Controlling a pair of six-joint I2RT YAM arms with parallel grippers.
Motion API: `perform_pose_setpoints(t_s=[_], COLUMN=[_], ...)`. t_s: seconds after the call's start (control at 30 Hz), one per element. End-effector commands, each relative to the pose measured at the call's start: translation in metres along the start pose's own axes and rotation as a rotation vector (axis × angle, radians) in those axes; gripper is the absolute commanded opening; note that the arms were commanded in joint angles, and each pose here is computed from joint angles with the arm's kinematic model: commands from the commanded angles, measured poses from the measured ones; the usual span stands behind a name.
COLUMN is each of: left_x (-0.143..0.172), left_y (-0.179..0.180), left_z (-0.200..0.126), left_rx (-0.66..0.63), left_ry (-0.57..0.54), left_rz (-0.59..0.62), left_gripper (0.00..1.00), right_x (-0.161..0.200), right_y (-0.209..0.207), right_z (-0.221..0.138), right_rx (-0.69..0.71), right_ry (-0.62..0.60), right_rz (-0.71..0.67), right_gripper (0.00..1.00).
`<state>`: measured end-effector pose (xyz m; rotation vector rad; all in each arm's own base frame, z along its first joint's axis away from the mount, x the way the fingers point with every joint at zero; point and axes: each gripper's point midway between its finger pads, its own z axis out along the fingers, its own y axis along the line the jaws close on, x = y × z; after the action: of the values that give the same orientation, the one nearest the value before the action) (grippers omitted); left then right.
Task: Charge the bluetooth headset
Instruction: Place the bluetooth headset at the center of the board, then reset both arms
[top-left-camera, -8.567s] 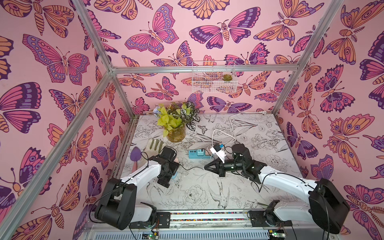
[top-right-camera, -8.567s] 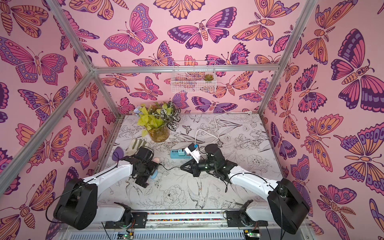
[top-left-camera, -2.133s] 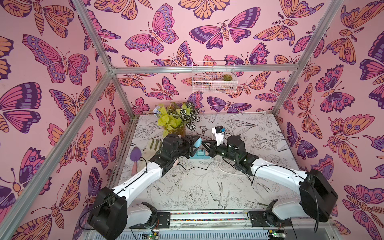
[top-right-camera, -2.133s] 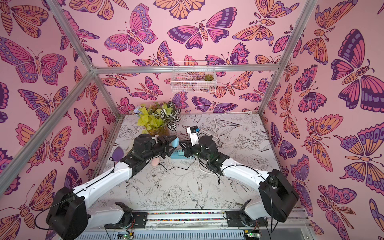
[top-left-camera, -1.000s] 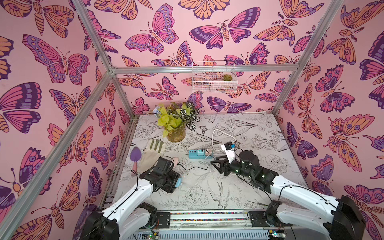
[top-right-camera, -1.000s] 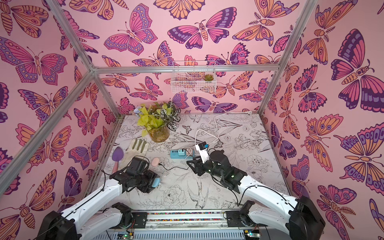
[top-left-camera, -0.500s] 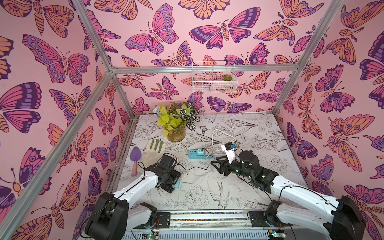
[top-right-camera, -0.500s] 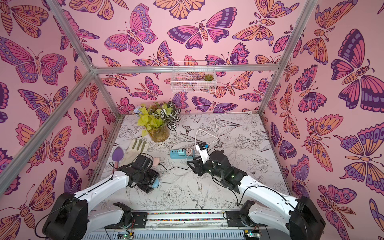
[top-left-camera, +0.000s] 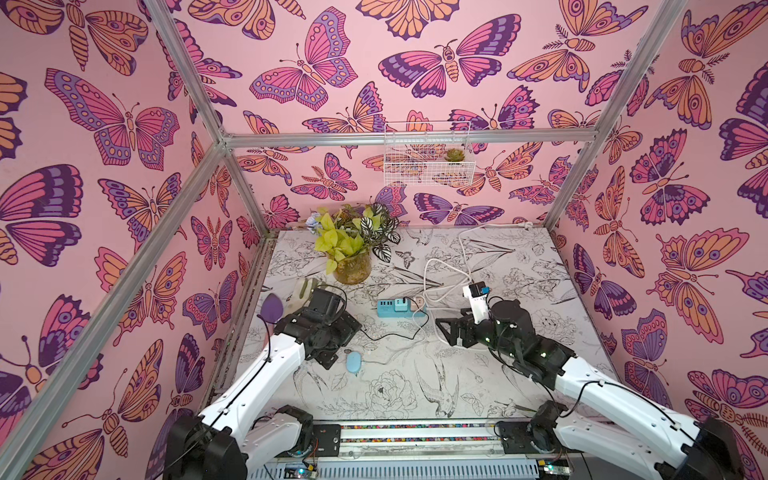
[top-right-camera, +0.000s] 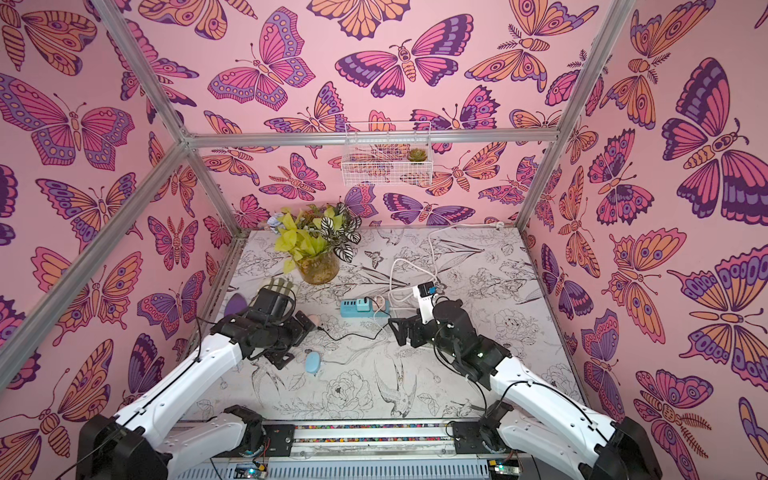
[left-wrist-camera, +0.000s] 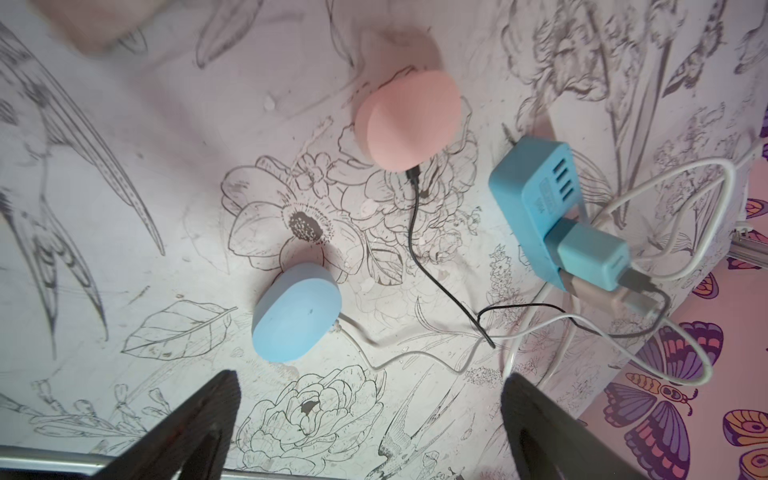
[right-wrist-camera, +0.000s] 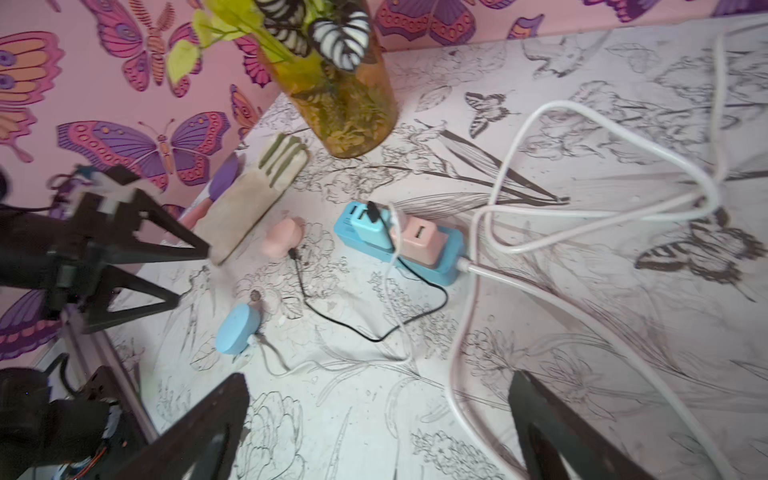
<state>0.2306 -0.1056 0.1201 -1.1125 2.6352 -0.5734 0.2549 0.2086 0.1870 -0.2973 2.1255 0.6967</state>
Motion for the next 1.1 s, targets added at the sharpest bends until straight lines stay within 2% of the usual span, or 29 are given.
perform_pose_setpoints(t_s=[0.0, 0.2, 0.37, 0.43, 0.5, 0.57, 0.63, 0.7, 0.77, 0.93, 0.97, 1.03, 1.07], left_x=[-0.024, -0.081, -0.132, -0.151, -0.168, -0.182, -0.195, -0.204, -0.208, -0.219, -0.211, -0.211, -0.201], left_y=[0.004, -0.011, -0.026, -0.022, -0.014, -0.003, 0.016, 0.020, 0.017, 0.020, 0.005, -0.001, -0.002], left_z=[-0.021, -0.035, -0.037, -0.035, -0.028, -0.013, 0.009, 0.019, 0.025, 0.012, 0.021, 0.020, 0.030], left_rx=[-0.052, -0.105, -0.188, -0.225, -0.244, -0.264, -0.354, -0.390, -0.353, -0.240, -0.122, -0.049, -0.028], left_ry=[-0.111, -0.361, -0.626, -0.716, -0.765, -0.790, -0.764, -0.785, -0.851, -1.047, -1.034, -1.085, -1.012], left_rz=[0.155, 0.367, 0.635, 0.648, 0.637, 0.625, 0.619, 0.641, 0.672, 0.597, 0.698, 0.735, 0.773], left_gripper=[1.00, 1.00, 0.99, 1.00, 0.99, 0.99, 0.97, 0.97, 0.97, 0.97, 0.94, 0.94, 0.93], right_x=[-0.020, -0.041, -0.048, -0.048, -0.050, -0.042, -0.034, -0.033, -0.036, -0.038, -0.038, -0.034, -0.026], right_y=[-0.030, -0.120, -0.207, -0.231, -0.245, -0.257, -0.269, -0.274, -0.272, -0.265, -0.264, -0.260, -0.263], right_z=[-0.011, -0.034, -0.077, -0.091, -0.096, -0.095, -0.096, -0.091, -0.083, -0.062, -0.058, -0.047, -0.041], right_rx=[0.130, 0.439, 0.822, 0.945, 1.036, 1.096, 1.160, 1.159, 1.108, 0.967, 0.936, 0.871, 0.866], right_ry=[-0.020, -0.057, -0.136, -0.163, -0.194, -0.181, -0.195, -0.234, -0.290, -0.405, -0.417, -0.455, -0.441], right_rz=[0.025, 0.142, 0.230, 0.211, 0.132, 0.062, 0.047, 0.035, 0.017, -0.037, -0.035, -0.060, -0.055], right_gripper=[0.99, 0.99, 0.99, 0.99, 0.99, 0.99, 0.99, 0.99, 0.99, 0.99, 0.99, 0.99, 0.99])
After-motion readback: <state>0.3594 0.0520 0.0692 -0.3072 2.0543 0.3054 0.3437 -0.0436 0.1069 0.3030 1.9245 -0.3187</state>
